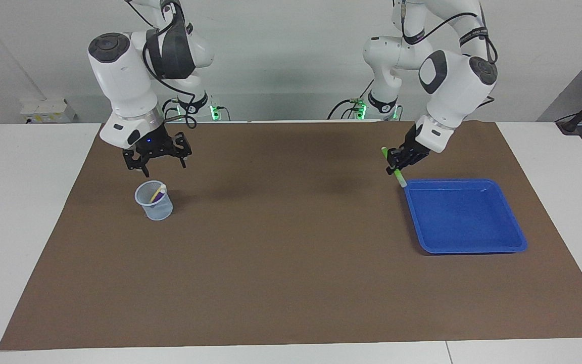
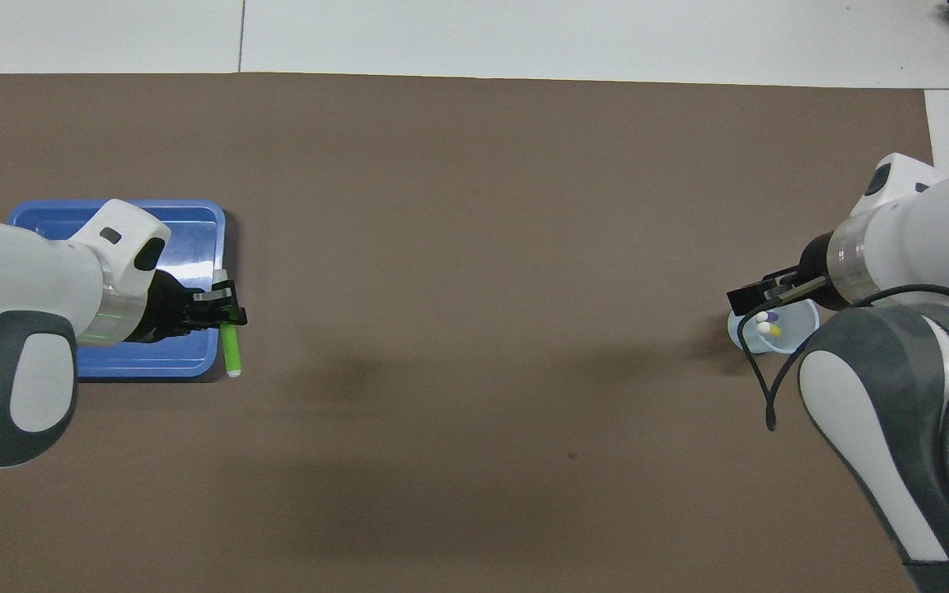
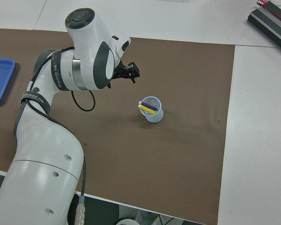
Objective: Right arm passes pens to left for tray arrangement
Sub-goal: 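Lower the green pen into the blue tray and open the left gripper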
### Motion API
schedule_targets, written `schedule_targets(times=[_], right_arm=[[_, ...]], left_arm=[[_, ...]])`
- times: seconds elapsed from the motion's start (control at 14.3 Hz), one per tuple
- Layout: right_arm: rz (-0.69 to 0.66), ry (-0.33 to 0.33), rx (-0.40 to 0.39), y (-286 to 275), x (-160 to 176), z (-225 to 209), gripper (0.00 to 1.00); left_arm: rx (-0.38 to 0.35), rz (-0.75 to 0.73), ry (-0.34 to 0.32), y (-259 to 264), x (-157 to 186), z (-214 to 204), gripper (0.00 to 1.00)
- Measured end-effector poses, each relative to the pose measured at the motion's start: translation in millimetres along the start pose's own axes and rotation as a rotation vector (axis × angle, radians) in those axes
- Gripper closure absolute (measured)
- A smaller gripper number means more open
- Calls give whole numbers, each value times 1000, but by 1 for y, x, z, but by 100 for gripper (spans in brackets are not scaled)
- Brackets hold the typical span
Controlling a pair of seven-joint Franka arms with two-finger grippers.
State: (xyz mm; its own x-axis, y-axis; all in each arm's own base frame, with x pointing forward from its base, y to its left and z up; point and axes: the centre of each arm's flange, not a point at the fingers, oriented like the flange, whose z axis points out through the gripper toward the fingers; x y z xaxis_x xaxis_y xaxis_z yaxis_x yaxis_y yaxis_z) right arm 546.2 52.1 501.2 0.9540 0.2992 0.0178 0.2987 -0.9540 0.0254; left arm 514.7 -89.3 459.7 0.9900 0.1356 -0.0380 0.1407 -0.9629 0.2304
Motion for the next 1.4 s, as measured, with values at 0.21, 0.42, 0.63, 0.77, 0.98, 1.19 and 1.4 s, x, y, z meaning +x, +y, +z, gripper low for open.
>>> schedule_targets(times=[0.21,0.42,0.63,0.77,0.98,1.19,1.4], right_arm=[[36,-37,1,20,-12,27,0],[57,-53,11,33,-12,55,0],[63,-73,23,37,-9,80,0],[87,-75,26,50,-15,93,0],[111,-92,33,54,-21,112,10],[119,-98,35,53,-21,116,20],[120,-95,34,53,-20,116,30]], left_arm=[[56,122,-2,-41,9,-5,81],[96,181,-10,-64,19,6,81],[117,196,-8,-82,32,26,81],[120,202,-10,-86,37,37,81],[125,202,-6,-90,41,54,81],[133,198,0,-100,49,77,81],[140,195,-1,-113,57,101,81]])
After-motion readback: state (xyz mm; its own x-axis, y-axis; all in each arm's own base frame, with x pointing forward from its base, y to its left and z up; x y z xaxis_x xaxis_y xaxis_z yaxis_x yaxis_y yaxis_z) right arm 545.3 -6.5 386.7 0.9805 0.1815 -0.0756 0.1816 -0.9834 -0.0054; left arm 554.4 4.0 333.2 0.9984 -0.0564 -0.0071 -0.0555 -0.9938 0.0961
